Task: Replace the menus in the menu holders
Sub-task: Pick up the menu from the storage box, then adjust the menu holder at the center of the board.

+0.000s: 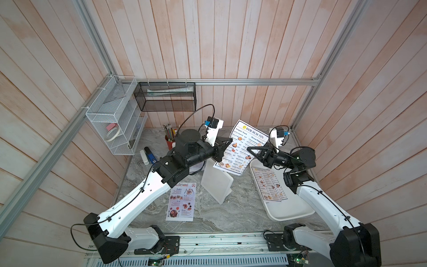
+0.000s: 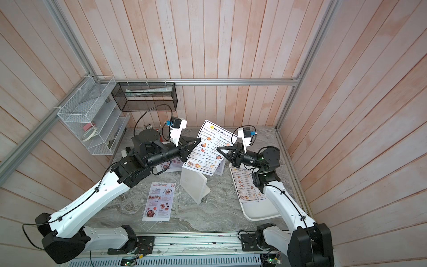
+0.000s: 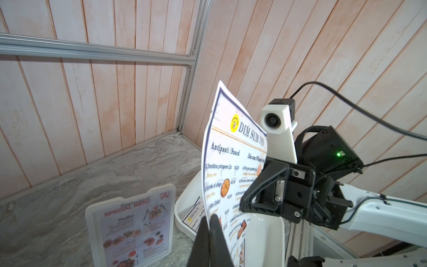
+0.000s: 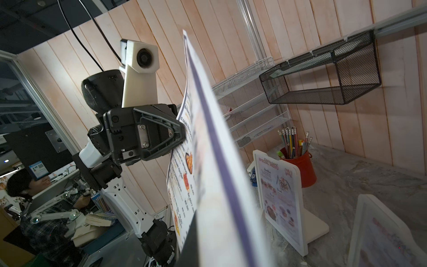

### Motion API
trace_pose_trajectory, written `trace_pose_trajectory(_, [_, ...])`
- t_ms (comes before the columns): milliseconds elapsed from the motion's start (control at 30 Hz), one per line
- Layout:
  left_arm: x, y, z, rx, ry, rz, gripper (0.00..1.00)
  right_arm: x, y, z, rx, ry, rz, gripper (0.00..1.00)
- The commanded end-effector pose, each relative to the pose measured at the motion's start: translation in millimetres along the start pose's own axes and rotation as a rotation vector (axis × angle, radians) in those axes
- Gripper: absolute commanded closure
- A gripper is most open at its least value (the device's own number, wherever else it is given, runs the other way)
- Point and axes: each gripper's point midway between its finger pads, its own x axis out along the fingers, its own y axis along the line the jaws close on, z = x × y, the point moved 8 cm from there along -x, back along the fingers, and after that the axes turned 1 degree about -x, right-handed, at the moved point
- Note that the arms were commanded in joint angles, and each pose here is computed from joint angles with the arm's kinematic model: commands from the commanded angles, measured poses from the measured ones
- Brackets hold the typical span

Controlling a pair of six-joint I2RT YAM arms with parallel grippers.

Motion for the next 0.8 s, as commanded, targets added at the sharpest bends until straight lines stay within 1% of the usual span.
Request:
trace_pose_trajectory(0, [-1.5,5.3,1.8,-0.015,-0.028,0.027,1.0,0.3,2.1,12.0,0.015,-0.039,-0.036,0.99])
trace_pose_trajectory(33, [-1.3,5.7,1.0,-0.017,-0.026,0.028,1.0,0.7,2.1,12.6,0.02,-0.042,-0.036,1.0])
trace_pose_trajectory(167, [0.0,7.8,-1.3,-0.024,-0.029,0.034,1.0,1.9,1.4,15.9,0.045,-0.055,-0.043,1.0])
trace_pose_trajectory(200, [0.4,8.2,-2.1,-0.026,-0.029,0.038,0.97,2.3,0.8,17.1,0.053,-0.055,-0.052,1.0])
trace_pose_trajectory(233, [0.4,10.0,-2.6,-0.032,-0.029,0.053,0.87,2.5,0.6,18.1,0.057,-0.056,-0.058,1.0])
trace_pose_trajectory(300, [0.9,15.8,-5.2,-0.056,-0.022,0.111,0.46,3.1,0.3,22.0,0.068,-0.06,-0.083,1.0])
trace_pose_trajectory(333, [0.9,20.1,-7.2,-0.074,-0.014,0.151,0.34,3.3,-0.5,23.4,0.075,-0.057,-0.1,1.0])
trace_pose_trajectory(367, [0.6,25.9,-10.5,-0.098,0.0,0.209,0.24,3.6,-0.3,25.8,0.077,-0.055,-0.122,1.0])
trace_pose_trajectory(433, [-2.8,35.3,-17.4,-0.138,0.026,0.309,0.1,4.2,-1.8,29.4,0.078,-0.041,-0.189,1.0])
trace_pose_trajectory(467, [-5.9,40.6,-22.4,-0.159,0.042,0.363,0.07,4.5,-2.9,30.3,0.078,-0.028,-0.23,1.0])
trace_pose_trajectory(500, [-10.6,45.8,-27.3,-0.178,0.055,0.418,0.06,4.4,-2.4,32.0,0.08,-0.014,-0.263,1.0])
trace_pose_trajectory(600, [-27.3,62.1,-45.9,-0.241,0.097,0.54,0.05,4.7,-0.1,36.6,0.081,0.023,-0.346,1.0])
trace_pose_trajectory(667, [-37.1,71.9,-64.2,-0.28,0.131,0.581,0.05,6.7,4.8,39.7,0.068,0.045,-0.387,1.0])
trace_pose_trajectory(767, [-46.5,84.8,-102.7,-0.33,0.211,0.638,0.08,12.7,11.9,42.0,0.06,0.086,-0.442,1.0])
